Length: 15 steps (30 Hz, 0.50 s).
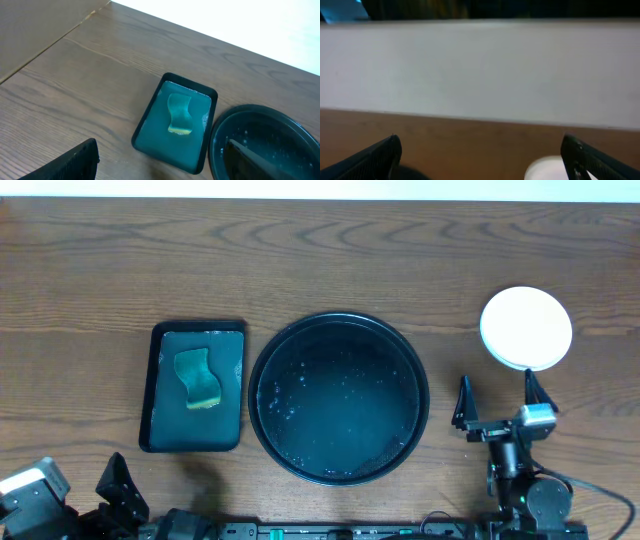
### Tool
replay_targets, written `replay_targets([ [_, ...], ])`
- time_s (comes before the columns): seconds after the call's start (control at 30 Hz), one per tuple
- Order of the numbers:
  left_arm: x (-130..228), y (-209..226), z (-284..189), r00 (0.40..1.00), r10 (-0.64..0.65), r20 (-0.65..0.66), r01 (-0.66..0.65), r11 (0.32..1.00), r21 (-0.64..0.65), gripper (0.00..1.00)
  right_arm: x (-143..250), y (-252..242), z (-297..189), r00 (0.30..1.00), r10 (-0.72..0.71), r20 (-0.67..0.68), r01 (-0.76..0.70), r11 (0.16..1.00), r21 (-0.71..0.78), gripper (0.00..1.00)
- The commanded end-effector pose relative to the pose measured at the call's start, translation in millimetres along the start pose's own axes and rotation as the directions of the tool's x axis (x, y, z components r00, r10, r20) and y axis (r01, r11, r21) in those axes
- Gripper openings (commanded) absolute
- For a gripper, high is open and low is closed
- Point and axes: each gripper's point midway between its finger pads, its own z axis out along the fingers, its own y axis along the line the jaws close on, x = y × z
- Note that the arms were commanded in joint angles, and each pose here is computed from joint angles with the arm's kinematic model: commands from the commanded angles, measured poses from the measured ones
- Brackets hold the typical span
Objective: Clean dirty plates on tray and stack at the side
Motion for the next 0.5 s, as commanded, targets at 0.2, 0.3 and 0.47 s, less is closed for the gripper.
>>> replay_targets([
  [0.2,-1.4,1.5,0.6,1.0,0.011,0.004,-0.011,1.0,-0.011,0.8,49.2,-5.7,-4.4,0.982,0.043,-0.183,-0.036,0.999,0.041,0.99],
  [0.3,-1.4,1.5,0.6,1.0,0.011,0.004,-0.011,1.0,-0.011,0.8,57.3,-6.0,-6.0,0.975,0.046,-0.215,-0.038,0.998,0.044,0.99],
  [0.47,-1.4,1.5,0.6,1.0,0.011,0.004,-0.011,1.0,-0.011,0.8,57.2,-6.0,-6.0,0.976,0.036,-0.215,-0.028,0.999,0.042,0.99],
])
